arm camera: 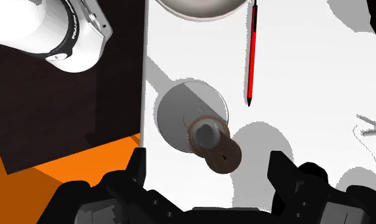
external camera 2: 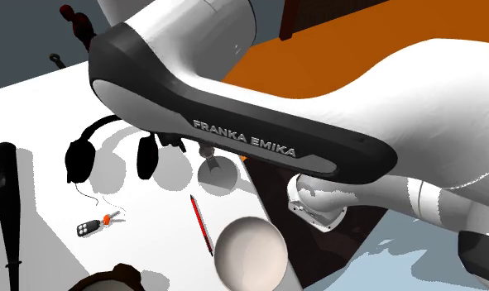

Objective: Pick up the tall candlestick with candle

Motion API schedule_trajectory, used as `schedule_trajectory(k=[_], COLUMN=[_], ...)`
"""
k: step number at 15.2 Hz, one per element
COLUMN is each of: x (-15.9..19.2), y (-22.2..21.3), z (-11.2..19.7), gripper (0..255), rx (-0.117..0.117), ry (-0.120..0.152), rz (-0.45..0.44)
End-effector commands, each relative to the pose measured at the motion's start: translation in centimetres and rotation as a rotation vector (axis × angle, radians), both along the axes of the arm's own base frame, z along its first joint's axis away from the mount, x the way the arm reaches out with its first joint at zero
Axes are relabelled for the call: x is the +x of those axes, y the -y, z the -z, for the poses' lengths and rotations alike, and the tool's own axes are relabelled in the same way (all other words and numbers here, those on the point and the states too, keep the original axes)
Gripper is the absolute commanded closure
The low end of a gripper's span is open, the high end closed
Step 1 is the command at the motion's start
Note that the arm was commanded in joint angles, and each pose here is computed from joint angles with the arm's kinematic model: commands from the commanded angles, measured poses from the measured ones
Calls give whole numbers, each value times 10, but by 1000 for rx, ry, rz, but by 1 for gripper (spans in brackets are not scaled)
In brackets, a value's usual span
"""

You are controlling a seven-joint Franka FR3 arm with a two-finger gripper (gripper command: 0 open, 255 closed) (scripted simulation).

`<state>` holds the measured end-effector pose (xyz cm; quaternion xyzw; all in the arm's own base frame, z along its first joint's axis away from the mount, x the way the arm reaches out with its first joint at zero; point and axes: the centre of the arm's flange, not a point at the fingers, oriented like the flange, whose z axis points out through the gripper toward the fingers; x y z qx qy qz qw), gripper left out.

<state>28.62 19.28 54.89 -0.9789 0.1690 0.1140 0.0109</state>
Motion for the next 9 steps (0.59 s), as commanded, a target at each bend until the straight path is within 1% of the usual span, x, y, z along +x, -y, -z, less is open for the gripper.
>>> schedule_trajectory(k=[1, 4, 7, 8, 9], x=[1, 1, 1, 1, 0], y=[-2, -2, -2, -2, -2], z=[12, 28, 31, 30, 30], gripper=[0, 0, 0, 255, 255], rx=[0, 0, 0, 0, 0], ry=[-2, -2, -2, -2, -2], rz=[5, 5, 5, 5, 5])
